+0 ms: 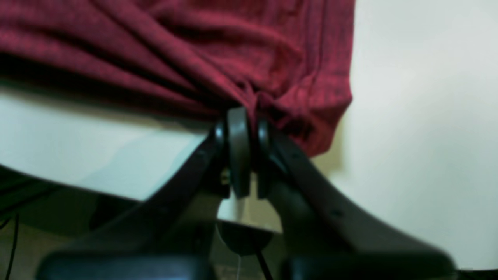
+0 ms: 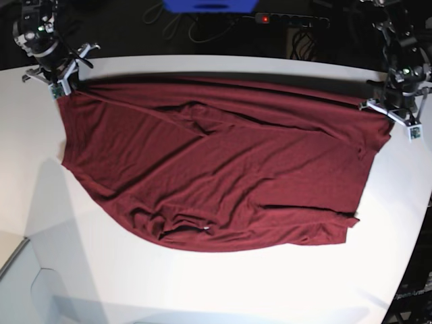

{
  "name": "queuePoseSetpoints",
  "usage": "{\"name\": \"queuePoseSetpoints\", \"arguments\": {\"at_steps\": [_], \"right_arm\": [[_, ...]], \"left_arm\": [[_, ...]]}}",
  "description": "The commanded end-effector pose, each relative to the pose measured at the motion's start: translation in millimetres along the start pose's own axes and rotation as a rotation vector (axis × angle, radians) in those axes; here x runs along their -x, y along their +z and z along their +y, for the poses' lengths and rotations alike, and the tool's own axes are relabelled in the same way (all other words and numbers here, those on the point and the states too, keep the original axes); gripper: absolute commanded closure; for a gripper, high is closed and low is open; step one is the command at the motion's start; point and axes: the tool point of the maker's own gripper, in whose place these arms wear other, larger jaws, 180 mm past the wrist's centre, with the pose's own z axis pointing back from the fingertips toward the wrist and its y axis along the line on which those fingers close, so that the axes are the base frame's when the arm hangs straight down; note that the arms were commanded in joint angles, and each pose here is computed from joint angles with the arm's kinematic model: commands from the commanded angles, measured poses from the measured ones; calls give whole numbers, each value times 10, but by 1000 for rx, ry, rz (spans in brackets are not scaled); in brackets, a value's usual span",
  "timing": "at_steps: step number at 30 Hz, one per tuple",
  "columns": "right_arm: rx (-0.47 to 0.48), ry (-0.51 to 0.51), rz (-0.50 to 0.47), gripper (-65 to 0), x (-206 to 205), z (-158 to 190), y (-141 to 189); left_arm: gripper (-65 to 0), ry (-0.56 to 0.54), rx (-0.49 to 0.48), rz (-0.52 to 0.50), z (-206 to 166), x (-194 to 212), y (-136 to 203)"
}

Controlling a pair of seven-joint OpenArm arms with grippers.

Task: Layout the t-shirt on the table in an organized manner, then fold the t-shirt properly
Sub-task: 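Lift the held edge with both grippers and pull it apart, unfolding the shirt, then release the shirt edge and raise both grippers away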

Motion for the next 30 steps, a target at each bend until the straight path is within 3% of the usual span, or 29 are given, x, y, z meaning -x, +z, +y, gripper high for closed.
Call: {"name": "queuePoseSetpoints", "arguments": {"at_steps": [1, 13, 24, 28, 30], "right_arm": [[15, 13, -17, 0, -44, -73, 45], [1, -4, 12, 0, 91, 12, 77], [-3, -4, 12, 0, 88, 27, 75], [2, -4, 11, -94, 83, 10, 80], [2, -4, 11, -154, 83, 10, 80]], "left_arm": [[-1, -18, -24, -40, 89, -110, 42], [-1, -35, -29, 35, 134, 229, 87], [-1, -32, -29, 48, 131, 258, 80], [-2, -31, -24, 49, 114, 262, 79], [-34, -33, -22, 48, 106, 258, 80]]}}
